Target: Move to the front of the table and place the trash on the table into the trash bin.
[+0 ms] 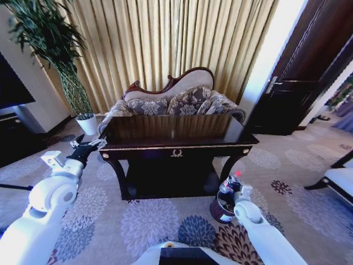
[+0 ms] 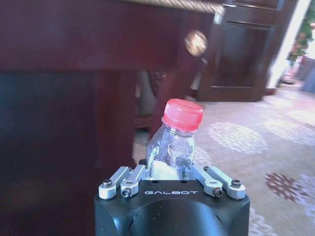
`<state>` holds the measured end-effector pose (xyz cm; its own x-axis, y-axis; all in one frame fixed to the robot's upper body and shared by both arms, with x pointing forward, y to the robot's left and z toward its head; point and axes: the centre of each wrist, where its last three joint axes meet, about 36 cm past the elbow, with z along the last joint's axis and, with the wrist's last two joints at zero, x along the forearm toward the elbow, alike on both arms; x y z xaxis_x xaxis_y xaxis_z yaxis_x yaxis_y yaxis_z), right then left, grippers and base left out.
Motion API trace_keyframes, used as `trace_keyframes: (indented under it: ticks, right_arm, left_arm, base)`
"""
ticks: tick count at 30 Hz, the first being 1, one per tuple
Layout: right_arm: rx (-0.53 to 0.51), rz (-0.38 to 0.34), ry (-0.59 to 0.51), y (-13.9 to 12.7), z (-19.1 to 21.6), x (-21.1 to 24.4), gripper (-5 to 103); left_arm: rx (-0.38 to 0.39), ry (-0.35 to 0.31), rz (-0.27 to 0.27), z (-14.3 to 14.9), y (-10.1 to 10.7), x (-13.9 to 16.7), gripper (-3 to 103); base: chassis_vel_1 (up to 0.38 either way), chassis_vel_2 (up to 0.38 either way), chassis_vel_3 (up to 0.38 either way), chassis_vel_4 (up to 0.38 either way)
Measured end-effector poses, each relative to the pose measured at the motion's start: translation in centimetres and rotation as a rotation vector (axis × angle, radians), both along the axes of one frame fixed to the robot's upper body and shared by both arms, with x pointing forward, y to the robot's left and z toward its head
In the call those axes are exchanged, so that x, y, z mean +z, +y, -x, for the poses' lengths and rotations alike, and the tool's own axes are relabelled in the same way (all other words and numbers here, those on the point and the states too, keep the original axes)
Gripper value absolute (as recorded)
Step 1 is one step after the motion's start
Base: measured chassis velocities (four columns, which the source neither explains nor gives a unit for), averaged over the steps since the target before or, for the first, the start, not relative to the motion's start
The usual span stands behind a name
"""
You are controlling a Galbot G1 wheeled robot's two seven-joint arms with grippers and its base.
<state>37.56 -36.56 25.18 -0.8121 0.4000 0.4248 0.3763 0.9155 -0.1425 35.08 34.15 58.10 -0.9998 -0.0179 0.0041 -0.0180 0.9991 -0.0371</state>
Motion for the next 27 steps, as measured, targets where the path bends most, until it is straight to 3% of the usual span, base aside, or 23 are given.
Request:
trace_keyframes:
  ticks: [9, 20, 23, 24, 26, 27]
  right_arm:
    - [-0.098, 0.068, -0.008, -2.6, -3.5, -5.5, 27]
    - [-0.102, 0.125, -0.006, -4.0, -5.6, -6.1, 25]
    - [-0.110, 0.128, -0.007, -4.1, -5.7, -5.9, 36]
    - [-0.117, 0.131, -0.008, -4.0, -5.8, -5.6, 47]
    - [-0.119, 0.132, -0.008, -4.0, -5.8, -5.5, 47]
    - [-0.121, 0.130, -0.010, -4.0, -5.9, -5.3, 52]
  left_arm:
    - [-0.017, -0.007, -0.004, 0.5, -0.7, 0.2, 100]
    - [-0.015, -0.013, -0.010, 0.6, -0.6, 0.4, 100]
    - [-0.015, -0.013, -0.009, 0.6, -0.6, 0.4, 100]
    - [-0.016, -0.012, -0.008, 0.6, -0.6, 0.4, 100]
    - [-0.018, -0.011, -0.008, 0.6, -0.7, 0.4, 100]
    - [-0.022, -0.010, -0.005, 0.5, -0.8, 0.3, 100]
  base:
    - [0.000, 0.000, 0.000, 0.000]
    - [0.000, 0.000, 0.000, 0.000]
    - [0.000, 0.000, 0.000, 0.000]
    - [0.000, 0.000, 0.000, 0.000]
    - [0.000, 0.000, 0.000, 0.000]
    - [0.000, 0.000, 0.000, 0.000]
